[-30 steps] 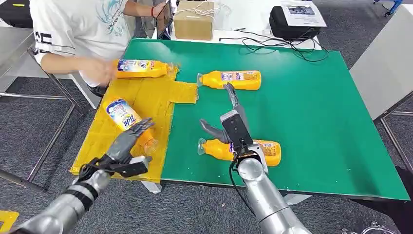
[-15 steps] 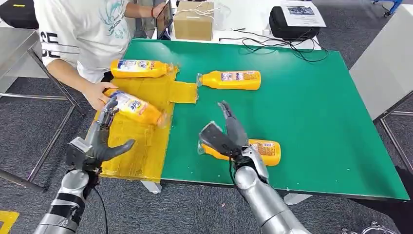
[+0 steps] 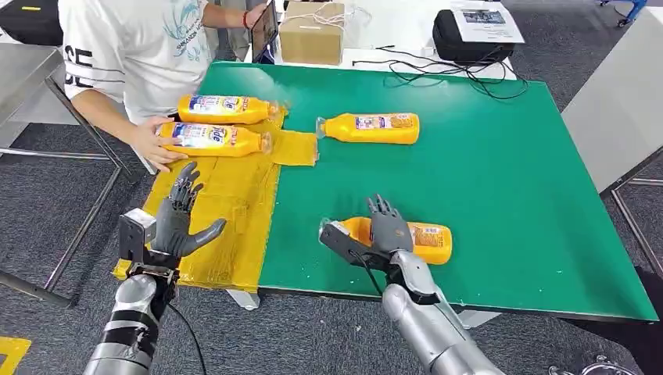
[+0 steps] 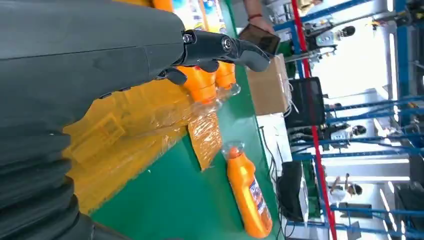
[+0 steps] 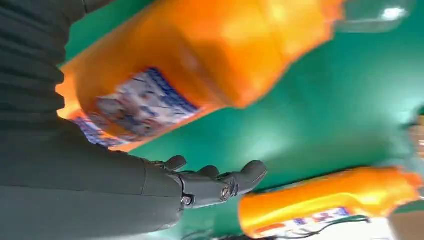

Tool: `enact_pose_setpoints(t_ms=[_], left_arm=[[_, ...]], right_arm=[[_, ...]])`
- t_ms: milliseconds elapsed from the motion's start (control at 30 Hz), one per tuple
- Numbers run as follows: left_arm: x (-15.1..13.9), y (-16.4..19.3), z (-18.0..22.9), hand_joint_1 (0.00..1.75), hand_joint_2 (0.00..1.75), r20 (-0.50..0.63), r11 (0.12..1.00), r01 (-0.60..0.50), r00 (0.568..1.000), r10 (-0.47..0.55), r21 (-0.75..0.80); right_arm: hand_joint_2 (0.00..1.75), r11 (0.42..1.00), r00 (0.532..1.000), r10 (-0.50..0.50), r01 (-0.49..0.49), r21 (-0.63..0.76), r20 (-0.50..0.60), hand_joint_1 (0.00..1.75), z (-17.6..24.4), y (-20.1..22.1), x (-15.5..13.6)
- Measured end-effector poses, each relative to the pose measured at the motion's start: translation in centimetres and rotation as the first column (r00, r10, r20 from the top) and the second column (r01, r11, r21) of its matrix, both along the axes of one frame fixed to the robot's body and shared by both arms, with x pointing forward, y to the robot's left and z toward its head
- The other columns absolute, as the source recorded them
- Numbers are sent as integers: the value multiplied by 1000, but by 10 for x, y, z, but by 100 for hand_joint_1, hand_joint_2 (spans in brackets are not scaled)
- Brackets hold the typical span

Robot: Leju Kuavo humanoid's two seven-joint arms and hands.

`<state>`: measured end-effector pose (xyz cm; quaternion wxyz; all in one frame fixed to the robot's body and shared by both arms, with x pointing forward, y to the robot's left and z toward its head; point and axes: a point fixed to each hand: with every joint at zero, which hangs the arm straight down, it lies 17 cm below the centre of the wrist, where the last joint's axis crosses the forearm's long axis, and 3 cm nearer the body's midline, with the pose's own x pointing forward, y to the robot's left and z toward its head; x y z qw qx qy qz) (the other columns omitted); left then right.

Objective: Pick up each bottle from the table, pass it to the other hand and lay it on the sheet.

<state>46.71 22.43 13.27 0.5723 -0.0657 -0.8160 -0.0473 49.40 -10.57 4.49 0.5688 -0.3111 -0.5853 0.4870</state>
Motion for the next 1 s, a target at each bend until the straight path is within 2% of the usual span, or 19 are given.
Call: enact_pose_setpoints(t_ms=[267, 767, 800, 1000], left_arm=[[1, 0, -7, 0, 175, -35, 999, -15, 999, 14, -40], [2, 12, -12, 0, 175, -51, 998, -55, 997, 53, -35], [1, 13, -13, 0, 175, -52, 998, -57, 997, 55, -34], [1, 14, -13, 0, 175, -53, 998, -57, 997, 55, -35]], right_arm=[[175, 988, 998, -54, 56, -142, 20, 0, -12, -29, -2], [175, 959, 994, -105, 96, -266, -19, 2, -32, -83, -3], [175, 958, 994, -108, 98, -271, -21, 166, -32, -86, -3], [175, 954, 990, -129, 108, -280, -55, 166, -40, -103, -4]])
